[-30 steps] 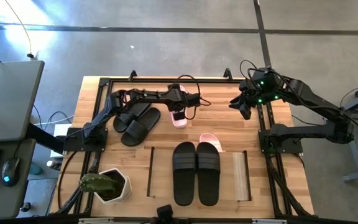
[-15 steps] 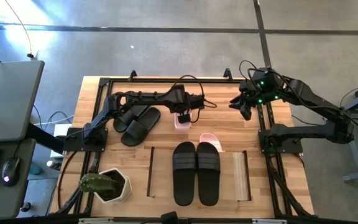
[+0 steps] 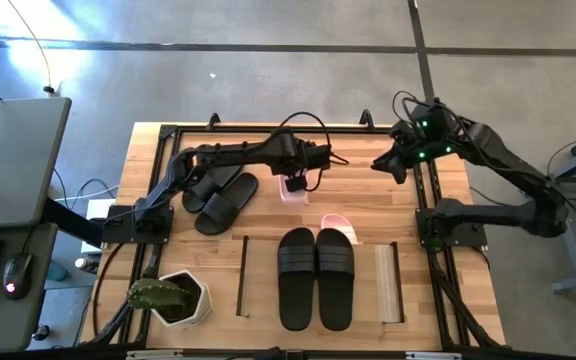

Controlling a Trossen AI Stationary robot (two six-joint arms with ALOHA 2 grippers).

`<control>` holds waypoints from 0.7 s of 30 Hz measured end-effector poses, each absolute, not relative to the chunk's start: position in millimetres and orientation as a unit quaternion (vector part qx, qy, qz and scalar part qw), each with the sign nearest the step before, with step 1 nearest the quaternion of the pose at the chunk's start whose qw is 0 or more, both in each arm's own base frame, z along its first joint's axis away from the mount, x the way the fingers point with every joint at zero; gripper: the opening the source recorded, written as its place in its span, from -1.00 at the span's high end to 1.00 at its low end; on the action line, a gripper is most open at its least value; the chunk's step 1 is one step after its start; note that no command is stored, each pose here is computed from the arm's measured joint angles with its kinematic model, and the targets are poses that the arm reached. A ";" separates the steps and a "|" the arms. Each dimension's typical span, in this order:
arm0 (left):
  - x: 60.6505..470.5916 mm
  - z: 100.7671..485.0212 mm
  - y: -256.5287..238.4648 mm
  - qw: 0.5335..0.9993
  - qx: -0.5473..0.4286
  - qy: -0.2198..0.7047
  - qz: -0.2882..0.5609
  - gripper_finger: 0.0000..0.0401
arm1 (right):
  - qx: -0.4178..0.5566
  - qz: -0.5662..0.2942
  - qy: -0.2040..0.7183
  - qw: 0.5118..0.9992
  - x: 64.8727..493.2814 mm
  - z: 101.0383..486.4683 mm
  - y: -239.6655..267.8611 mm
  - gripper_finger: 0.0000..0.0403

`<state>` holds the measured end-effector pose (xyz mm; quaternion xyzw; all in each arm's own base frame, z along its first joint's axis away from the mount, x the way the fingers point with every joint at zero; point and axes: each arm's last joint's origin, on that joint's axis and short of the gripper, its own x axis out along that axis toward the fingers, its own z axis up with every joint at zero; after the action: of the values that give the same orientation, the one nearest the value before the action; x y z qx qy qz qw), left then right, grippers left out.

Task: Pick and place slides into the shelf
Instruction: Put the pink slipper under the shelf

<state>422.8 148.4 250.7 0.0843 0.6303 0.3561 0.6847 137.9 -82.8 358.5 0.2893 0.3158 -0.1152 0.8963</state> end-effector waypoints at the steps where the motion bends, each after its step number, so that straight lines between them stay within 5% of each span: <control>1: 422.9 254.0 145.8 0.683 0.090 0.630 0.359 1.00 | 0.310 -0.104 0.310 0.893 136.7 358.5 -85.5 0.46; 21: 409.1 335.7 77.0 0.725 0.171 0.535 0.399 1.00 | 0.538 0.053 0.205 0.816 143.7 329.2 -201.7 0.46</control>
<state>409.1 77.0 335.7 0.1713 0.5354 0.3986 0.7246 143.7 -201.7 329.2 0.5384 0.2054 0.0530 0.8155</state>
